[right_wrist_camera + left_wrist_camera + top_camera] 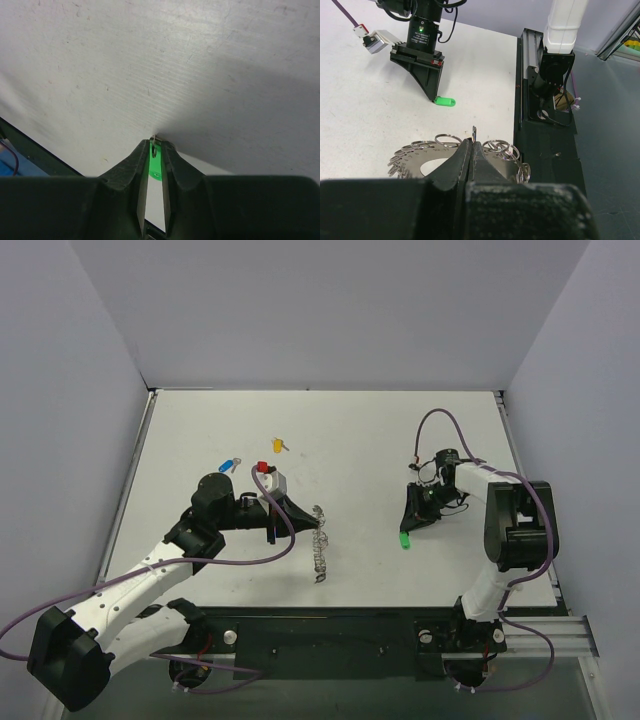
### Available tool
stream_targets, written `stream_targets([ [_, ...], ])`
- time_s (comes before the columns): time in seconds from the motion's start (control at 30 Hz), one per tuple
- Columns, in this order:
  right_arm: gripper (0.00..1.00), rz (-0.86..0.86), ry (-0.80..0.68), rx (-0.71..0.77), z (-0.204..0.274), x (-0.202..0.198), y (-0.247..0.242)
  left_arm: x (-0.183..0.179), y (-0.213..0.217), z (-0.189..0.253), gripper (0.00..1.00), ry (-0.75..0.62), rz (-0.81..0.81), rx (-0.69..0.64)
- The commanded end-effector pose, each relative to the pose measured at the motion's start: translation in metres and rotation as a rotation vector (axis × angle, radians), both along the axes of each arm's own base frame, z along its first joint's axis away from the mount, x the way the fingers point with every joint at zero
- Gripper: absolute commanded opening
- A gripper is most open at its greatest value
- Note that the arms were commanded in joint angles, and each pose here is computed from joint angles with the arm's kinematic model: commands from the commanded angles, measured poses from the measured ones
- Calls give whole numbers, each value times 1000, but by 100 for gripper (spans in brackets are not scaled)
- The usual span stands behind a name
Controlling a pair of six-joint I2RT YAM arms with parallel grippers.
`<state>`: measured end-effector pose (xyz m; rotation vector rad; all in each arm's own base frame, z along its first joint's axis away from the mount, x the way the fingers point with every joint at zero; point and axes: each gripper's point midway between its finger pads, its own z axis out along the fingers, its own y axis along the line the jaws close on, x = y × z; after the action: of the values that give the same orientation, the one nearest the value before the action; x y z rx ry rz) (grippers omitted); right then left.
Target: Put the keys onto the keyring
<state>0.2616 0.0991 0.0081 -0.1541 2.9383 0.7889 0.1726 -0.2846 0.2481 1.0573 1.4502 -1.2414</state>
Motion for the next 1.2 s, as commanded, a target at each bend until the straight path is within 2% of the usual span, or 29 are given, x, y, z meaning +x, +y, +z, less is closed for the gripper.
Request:
stream_targets([
  [0.0,11,20,22,-13,3,-2,0,1,-1,30,0,-87,-20,-54],
  [0.23,7,19,25,-19,2,-3,-1,0,-1,32,0,-92,-20,-58],
  [0.4,0,23,24,-24,2,-3,-2,1,-1,31,0,-88,-18,-55],
  [0.87,0,81,-46,45,25,-1,5,-1,-1,31,0,-91,-26,-55],
  [1.17,0,158,-171,114,57,1,11,-4,1,36,0,-137,-35,-80],
])
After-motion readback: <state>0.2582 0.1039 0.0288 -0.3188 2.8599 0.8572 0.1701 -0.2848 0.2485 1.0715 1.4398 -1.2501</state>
